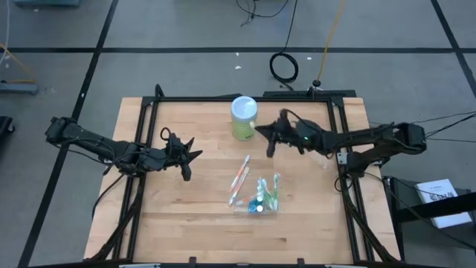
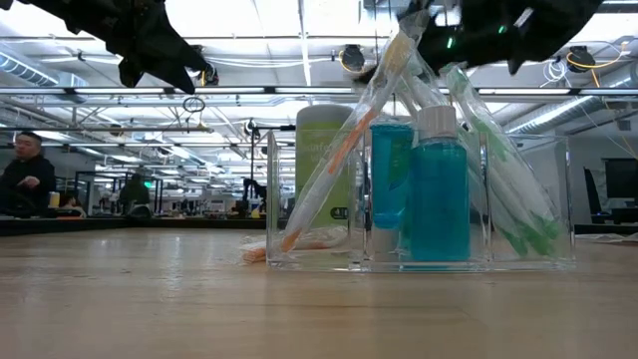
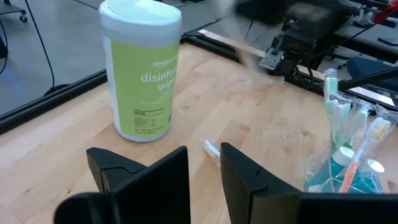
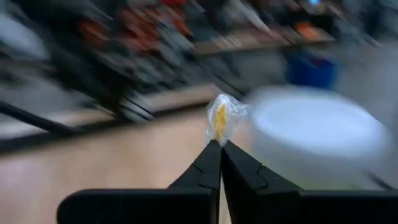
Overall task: Pick & Place toothbrushing station
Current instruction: Put the orange toothbrush into the left section of the transparent organizer
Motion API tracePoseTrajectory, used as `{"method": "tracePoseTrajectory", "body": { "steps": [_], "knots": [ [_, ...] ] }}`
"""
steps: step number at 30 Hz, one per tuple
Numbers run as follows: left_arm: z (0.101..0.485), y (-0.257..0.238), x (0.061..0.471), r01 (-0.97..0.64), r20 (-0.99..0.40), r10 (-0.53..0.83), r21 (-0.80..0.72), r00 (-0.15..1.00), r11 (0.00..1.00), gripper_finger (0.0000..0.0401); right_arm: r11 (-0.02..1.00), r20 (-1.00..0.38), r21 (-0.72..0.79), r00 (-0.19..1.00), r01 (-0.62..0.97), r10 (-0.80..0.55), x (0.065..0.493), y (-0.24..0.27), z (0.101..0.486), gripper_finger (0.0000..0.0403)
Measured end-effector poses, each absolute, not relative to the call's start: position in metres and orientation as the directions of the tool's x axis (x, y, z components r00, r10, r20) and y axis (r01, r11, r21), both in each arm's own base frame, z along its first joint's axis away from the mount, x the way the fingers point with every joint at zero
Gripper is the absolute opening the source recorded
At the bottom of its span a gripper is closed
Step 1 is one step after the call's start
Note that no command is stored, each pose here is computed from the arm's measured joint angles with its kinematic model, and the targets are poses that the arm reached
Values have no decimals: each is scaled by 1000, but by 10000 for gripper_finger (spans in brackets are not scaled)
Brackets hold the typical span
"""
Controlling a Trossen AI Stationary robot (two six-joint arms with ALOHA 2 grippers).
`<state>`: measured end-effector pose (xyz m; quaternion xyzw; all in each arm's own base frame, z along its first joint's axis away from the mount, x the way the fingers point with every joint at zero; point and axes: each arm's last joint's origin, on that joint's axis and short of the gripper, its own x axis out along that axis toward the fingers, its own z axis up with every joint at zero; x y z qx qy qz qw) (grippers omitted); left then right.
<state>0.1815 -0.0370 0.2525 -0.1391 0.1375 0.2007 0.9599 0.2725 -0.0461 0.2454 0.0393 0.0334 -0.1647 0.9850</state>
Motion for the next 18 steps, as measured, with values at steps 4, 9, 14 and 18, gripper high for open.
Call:
{"method": "tracePoseTrajectory", "body": {
  "steps": [4,9,14,18],
  "knots": [
    [253,-37,182,-424,-319,348,-212,882,880,15,992,103,79,988,103,-111,276,-9,263,0],
    [253,-36,182,-429,-318,353,-213,880,878,2,995,256,76,966,-67,46,285,33,262,0],
    [253,-34,182,-441,-317,362,-225,877,869,9,983,374,84,919,-166,123,299,63,253,0],
    [253,-33,183,-444,-312,366,-230,877,866,14,981,379,51,912,-187,154,323,79,247,0]
  ]
}}
